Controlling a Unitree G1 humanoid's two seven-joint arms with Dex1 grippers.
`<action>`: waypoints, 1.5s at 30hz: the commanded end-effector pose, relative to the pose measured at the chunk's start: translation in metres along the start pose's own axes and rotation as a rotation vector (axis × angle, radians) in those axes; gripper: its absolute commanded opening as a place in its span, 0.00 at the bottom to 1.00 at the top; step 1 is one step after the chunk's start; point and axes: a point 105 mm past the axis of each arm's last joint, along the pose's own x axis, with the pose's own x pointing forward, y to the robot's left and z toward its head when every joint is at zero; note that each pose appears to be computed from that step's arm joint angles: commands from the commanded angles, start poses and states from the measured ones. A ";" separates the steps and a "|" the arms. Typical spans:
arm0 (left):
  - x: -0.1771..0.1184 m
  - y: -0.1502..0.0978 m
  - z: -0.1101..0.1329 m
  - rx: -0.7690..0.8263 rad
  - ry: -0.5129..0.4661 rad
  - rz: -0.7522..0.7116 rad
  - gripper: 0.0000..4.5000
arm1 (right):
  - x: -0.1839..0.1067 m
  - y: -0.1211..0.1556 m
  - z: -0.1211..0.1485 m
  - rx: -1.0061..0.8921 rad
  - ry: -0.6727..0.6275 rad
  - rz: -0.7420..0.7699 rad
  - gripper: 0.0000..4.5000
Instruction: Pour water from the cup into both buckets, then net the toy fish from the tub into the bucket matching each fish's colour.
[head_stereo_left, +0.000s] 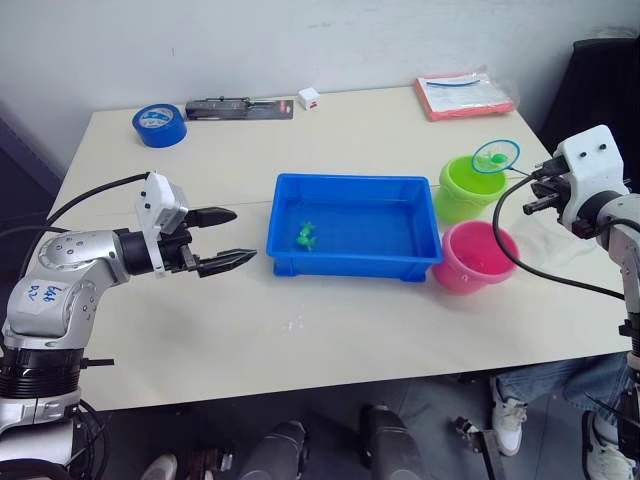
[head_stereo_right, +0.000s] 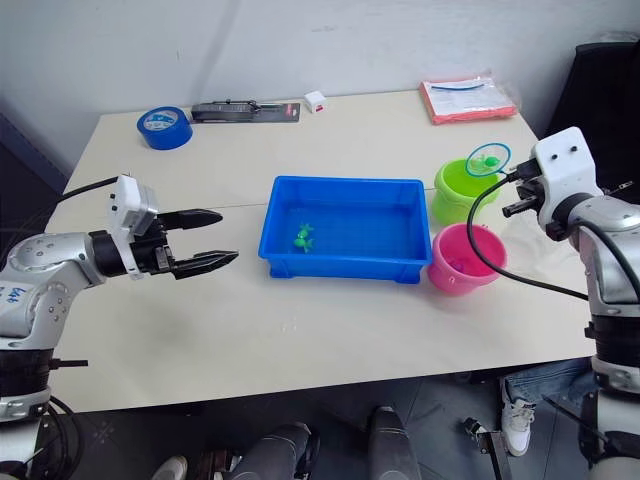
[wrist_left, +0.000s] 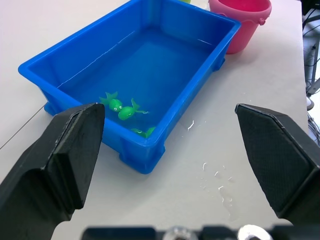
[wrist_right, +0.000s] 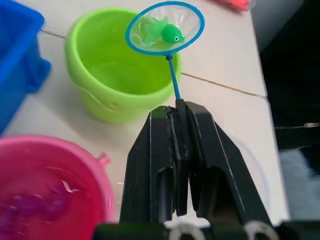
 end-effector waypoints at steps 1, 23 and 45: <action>-0.007 0.001 0.010 0.040 -0.011 0.019 1.00 | -0.006 -0.007 0.021 -0.249 -0.086 -0.056 0.17; -0.005 -0.001 0.011 0.042 -0.011 0.007 1.00 | -0.012 0.003 0.018 -1.048 -0.131 -0.097 0.17; -0.004 -0.003 0.009 0.037 -0.011 0.003 1.00 | -0.015 0.000 0.017 -1.441 -0.145 -0.196 0.17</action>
